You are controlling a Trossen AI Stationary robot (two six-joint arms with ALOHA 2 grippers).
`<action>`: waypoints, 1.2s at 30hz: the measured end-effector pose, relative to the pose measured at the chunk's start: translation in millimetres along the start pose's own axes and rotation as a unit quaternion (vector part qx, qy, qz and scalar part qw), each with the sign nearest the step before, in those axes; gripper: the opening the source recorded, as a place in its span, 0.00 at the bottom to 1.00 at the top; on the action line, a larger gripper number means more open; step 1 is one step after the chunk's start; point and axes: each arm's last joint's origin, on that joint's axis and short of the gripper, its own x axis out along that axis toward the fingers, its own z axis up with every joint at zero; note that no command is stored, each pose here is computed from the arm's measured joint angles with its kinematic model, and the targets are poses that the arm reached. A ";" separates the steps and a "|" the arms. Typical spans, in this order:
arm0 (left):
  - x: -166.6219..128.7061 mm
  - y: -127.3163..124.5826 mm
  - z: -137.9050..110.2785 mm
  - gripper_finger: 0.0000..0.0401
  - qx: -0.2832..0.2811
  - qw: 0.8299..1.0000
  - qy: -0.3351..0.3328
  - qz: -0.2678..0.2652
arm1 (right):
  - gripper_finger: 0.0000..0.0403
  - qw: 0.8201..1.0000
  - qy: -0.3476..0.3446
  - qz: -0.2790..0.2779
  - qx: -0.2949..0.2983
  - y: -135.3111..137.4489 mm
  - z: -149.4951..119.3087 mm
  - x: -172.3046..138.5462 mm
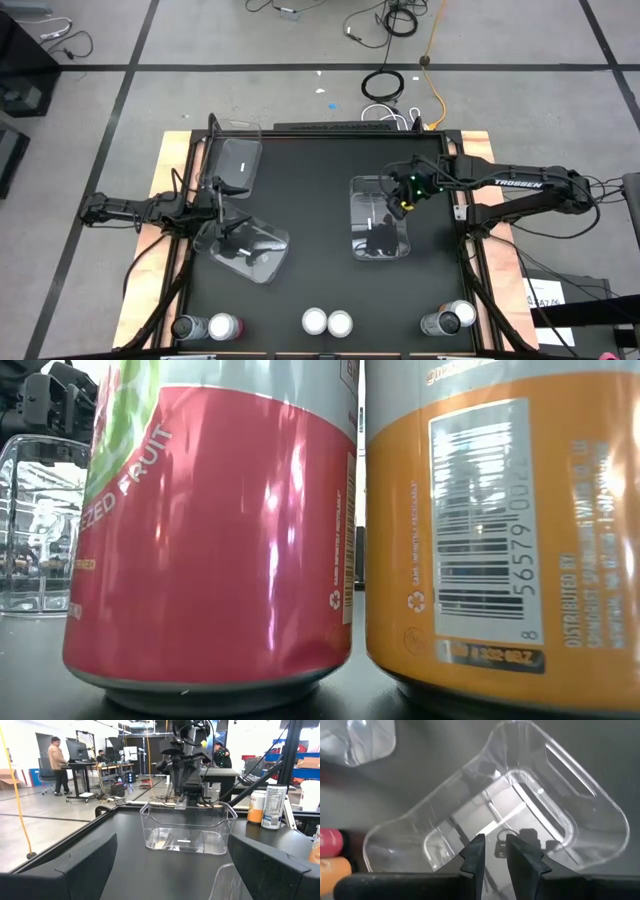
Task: Sort soda cans
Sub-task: Move the middle left transparent bin to the center of the table
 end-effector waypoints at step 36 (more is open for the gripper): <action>0.0 -2.0 1.3 0.97 -0.273 0.961 0.002 -0.036 | 0.18 0.982 0.047 -0.029 0.182 2.5 -13.6 -0.4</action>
